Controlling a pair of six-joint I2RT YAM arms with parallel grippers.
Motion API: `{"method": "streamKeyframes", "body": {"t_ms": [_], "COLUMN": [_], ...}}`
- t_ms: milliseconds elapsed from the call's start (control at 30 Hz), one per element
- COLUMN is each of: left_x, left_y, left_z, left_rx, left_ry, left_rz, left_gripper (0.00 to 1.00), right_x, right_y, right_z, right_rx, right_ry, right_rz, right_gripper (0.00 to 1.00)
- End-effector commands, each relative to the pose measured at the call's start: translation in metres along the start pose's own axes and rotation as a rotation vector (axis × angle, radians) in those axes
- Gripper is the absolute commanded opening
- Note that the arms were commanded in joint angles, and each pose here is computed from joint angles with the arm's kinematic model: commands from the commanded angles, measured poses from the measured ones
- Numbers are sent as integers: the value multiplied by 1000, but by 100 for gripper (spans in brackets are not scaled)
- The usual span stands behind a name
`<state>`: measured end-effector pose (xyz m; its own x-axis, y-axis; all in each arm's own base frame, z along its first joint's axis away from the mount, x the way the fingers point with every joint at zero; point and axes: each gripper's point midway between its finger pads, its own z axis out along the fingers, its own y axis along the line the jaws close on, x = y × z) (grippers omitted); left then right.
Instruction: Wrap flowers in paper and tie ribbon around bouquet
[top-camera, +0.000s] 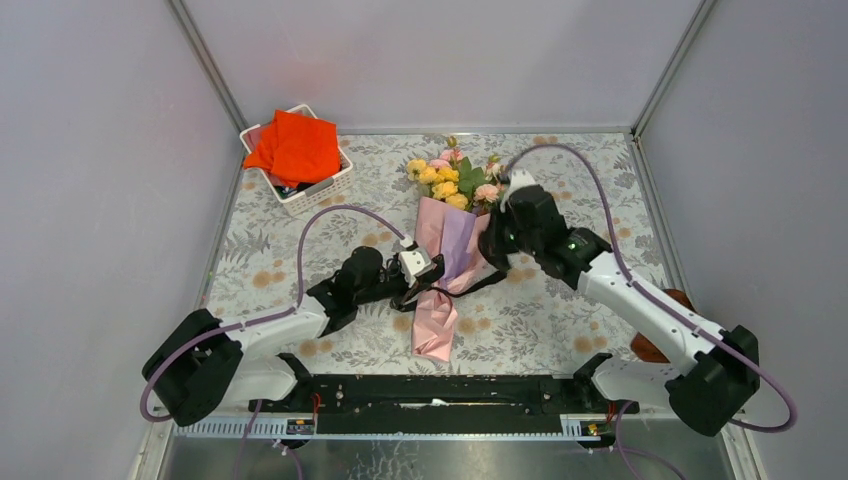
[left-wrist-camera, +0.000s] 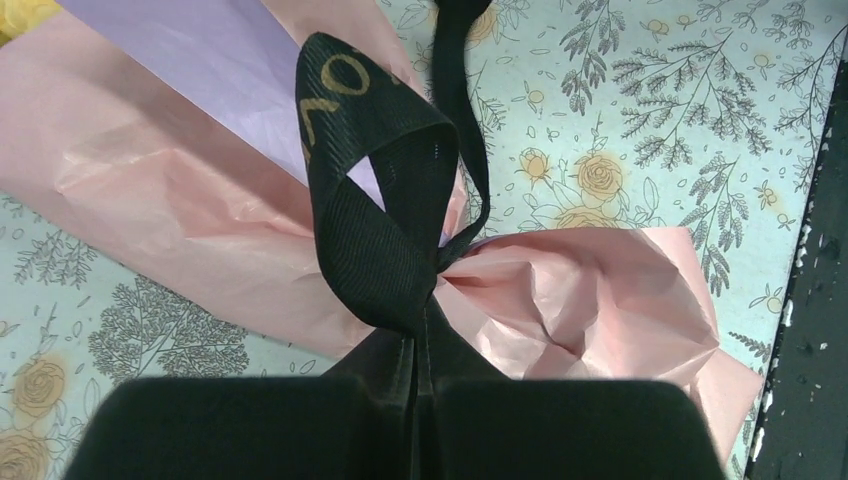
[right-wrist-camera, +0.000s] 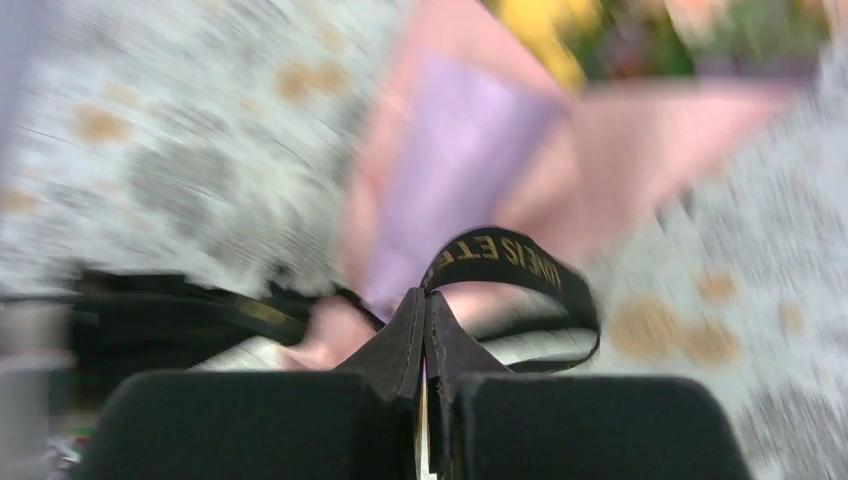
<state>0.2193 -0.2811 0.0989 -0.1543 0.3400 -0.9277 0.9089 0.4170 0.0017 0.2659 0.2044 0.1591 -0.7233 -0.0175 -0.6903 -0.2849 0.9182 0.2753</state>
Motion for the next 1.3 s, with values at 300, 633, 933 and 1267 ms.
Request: {"method": "streamKeyframes", "body": {"t_ms": [300, 633, 933, 1267], "left_x": [-19, -18, -19, -14], "left_y": [-1, -8, -2, 5], "left_z": [-10, -14, -14, -11], "left_rx": [-3, 29, -17, -58], "left_ry": [-97, -100, -109, -85], "left_rz": [128, 145, 101, 56], "left_gripper": [0, 0, 0, 0], "right_x": [-143, -113, -103, -19], "right_y": [210, 209, 125, 127], "right_z": [-15, 44, -3, -4], "right_rx": [-524, -560, -424, -513], "right_ry": [-353, -132, -245, -159], "right_rz": [-43, -108, -145, 229], "right_gripper": [0, 47, 77, 94]}}
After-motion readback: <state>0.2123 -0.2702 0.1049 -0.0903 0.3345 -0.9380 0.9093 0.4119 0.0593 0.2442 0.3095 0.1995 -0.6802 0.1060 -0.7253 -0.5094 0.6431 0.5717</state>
